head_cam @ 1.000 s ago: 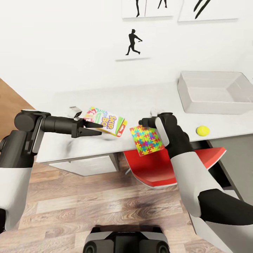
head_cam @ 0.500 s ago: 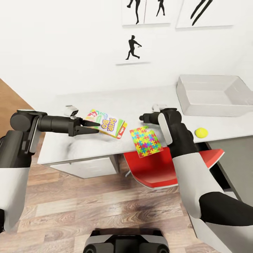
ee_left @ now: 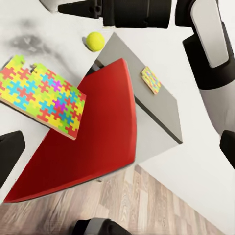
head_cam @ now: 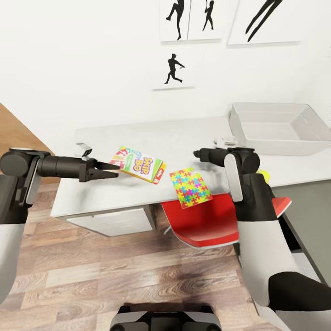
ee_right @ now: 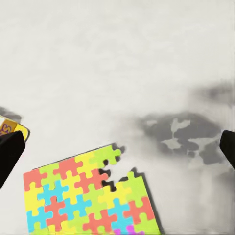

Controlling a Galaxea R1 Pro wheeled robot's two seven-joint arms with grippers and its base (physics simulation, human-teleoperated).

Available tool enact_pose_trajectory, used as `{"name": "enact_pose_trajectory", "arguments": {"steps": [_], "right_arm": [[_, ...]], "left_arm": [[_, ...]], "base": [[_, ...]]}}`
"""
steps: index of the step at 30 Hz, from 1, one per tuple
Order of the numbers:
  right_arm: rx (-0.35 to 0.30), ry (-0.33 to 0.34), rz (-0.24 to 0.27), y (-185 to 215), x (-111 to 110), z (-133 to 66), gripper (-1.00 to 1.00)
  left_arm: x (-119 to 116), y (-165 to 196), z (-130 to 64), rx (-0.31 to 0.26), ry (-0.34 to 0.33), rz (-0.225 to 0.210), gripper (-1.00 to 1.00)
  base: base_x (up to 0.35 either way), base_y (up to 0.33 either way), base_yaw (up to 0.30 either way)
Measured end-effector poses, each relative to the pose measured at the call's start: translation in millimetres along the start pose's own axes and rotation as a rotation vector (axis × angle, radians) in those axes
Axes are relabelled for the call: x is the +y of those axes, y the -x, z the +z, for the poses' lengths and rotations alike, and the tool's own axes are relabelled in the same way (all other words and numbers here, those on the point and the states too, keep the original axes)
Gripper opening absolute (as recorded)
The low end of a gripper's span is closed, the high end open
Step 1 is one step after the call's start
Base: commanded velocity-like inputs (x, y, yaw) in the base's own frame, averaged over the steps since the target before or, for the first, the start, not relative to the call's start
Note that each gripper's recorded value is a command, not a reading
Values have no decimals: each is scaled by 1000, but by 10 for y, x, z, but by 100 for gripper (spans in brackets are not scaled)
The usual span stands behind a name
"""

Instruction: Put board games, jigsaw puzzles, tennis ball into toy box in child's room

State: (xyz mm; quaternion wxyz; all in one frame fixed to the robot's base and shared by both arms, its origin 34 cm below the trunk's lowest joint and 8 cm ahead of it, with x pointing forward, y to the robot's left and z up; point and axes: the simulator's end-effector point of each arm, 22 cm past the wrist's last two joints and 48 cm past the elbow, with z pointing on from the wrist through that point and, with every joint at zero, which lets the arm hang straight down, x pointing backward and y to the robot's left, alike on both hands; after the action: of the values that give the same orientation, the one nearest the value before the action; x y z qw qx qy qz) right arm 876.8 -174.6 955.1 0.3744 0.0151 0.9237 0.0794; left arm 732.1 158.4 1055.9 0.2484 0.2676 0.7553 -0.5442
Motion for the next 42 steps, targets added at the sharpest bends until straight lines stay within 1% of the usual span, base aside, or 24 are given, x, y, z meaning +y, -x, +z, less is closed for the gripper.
{"name": "enact_pose_trajectory", "arguments": {"steps": [2, 3, 4, 8, 11, 12, 13, 14, 15, 16, 17, 18, 21, 25, 26, 27, 29, 30, 32, 35, 37, 39, 42], "right_arm": [[-14, -7, 8, -44, -78, -80, 100], [-17, -14, 20, -138, -164, -138, 100], [-16, -15, 31, -197, -208, -168, 100], [8, -12, 91, -499, -404, -254, 100], [39, 8, 151, -770, -517, -296, 100], [60, 30, 191, -951, -560, -318, 100], [70, 49, 213, -1042, -564, -334, 100], [78, 68, 233, -1120, -566, -352, 100], [77, 70, 234, -1113, -562, -359, 100], [83, 89, 252, -1179, -564, -379, 100], [88, 137, 293, -1282, -555, -420, 100], [85, 167, 316, -1310, -546, -450, 100], [59, 262, 375, -1301, -521, -558, 100], [14, 398, 441, -1261, -470, -747, 100], [6, 430, 455, -1272, -463, -803, 100], [-5, 487, 479, -1329, -470, -914, 100], [-14, 542, 506, -1406, -494, -1050, 100], [-21, 587, 533, -1506, -539, -1186, 100], [-35, 631, 573, -1613, -622, -1361, 100], [-74, 674, 629, -1753, -794, -1634, 100], [-115, 691, 651, -1831, -914, -1817, 100], [-157, 704, 658, -1907, -1012, -1991, 100], [-206, 727, 651, -2017, -1087, -2232, 100]], "left_arm": [[23, -75, -38, 5, 9, -15, 100], [53, -161, -72, 6, 16, -36, 100], [65, -205, -91, 4, 20, -47, 100], [112, -356, -196, -19, 37, -91, 100], [150, -448, -303, -50, 54, -123, 100], [179, -513, -374, -70, 66, -145, 100], [191, -549, -410, -80, 72, -157, 100], [200, -586, -445, -90, 78, -168, 100], [194, -581, -448, -91, 78, -167, 100], [204, -619, -483, -100, 84, -178, 100], [227, -701, -551, -118, 96, -202, 100], [235, -744, -585, -128, 102, -214, 100], [250, -866, -672, -149, 118, -245, 100], [251, -1040, -740, -161, 132, -284, 100], [248, -1086, -749, -162, 134, -293, 100], [244, -1174, -760, -161, 137, -312, 100], [233, -1256, -768, -160, 139, -328, 100], [225, -1339, -772, -158, 142, -344, 100], [207, -1425, -776, -158, 142, -360, 100], [165, -1539, -774, -159, 136, -382, 100], [127, -1595, -771, -164, 127, -395, 100], [83, -1637, -771, -172, 115, -404, 100], [15, -1682, -772, -186, 94, -413, 100]], "base": [[0, 0, 0], [0, 0, 0], [0, 0, 0], [0, 0, 0], [0, 0, 0], [0, 0, 0], [0, 0, 0], [0, 0, 0], [0, 0, 0], [0, 0, 0], [0, 0, 0], [0, 0, 0], [0, 0, 0], [-2, -9, 0], [-20, -47, 0], [-41, -65, 0], [-81, -100, 0], [-114, -129, 0], [-129, -143, 0], [-146, -158, 0], [-157, -167, 0], [-161, -170, 0], [-155, -164, 0]]}}
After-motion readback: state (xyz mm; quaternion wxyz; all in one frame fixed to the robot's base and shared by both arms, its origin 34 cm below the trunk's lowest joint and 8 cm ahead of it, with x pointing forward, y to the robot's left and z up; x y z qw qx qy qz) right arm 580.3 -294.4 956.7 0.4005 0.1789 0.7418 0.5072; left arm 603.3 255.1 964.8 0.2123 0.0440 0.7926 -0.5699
